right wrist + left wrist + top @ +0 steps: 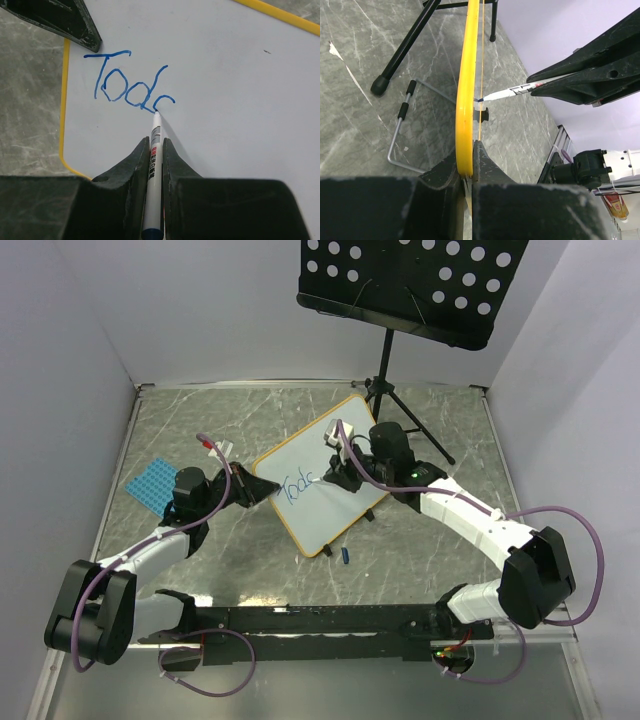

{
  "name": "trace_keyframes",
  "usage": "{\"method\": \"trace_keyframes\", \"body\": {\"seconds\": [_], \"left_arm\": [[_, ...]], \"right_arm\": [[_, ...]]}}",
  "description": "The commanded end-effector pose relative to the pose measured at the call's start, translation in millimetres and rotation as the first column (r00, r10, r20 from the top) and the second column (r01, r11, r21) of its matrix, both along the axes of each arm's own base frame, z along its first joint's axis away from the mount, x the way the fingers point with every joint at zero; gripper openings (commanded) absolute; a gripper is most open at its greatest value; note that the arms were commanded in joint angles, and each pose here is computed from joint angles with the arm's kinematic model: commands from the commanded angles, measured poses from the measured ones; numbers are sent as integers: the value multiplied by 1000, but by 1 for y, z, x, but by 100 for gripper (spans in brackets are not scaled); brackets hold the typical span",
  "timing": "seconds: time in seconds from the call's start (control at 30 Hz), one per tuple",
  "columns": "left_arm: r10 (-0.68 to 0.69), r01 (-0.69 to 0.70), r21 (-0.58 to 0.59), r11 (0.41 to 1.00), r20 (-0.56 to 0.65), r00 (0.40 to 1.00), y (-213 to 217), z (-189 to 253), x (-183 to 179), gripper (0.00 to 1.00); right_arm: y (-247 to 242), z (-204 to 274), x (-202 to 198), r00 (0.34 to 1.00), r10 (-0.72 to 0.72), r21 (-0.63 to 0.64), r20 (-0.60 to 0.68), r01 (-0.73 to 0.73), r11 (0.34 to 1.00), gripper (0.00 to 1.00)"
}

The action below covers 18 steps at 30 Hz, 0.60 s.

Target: Write a sentence on the whiteboard

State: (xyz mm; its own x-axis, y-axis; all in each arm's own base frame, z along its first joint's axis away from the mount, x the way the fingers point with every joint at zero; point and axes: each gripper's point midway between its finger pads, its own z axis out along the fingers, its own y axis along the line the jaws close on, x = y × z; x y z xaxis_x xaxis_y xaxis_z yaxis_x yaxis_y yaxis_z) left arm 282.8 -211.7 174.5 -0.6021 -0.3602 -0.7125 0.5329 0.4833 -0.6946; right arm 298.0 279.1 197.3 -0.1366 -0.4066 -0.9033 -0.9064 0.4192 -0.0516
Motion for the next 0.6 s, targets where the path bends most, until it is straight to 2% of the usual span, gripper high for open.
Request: {"method": "trace_keyframes", "body": {"seconds": [0.0, 0.57], "left_arm": [[-114, 114, 48, 992, 9, 993, -9, -13, -21, 1], [-113, 113, 52, 992, 6, 994, -9, -14, -20, 1]], "right_arm": [[-8, 10, 13, 998, -52, 1, 45, 52, 999, 0], [-7, 30, 28, 988, -117, 50, 105, 112, 992, 0]]}}
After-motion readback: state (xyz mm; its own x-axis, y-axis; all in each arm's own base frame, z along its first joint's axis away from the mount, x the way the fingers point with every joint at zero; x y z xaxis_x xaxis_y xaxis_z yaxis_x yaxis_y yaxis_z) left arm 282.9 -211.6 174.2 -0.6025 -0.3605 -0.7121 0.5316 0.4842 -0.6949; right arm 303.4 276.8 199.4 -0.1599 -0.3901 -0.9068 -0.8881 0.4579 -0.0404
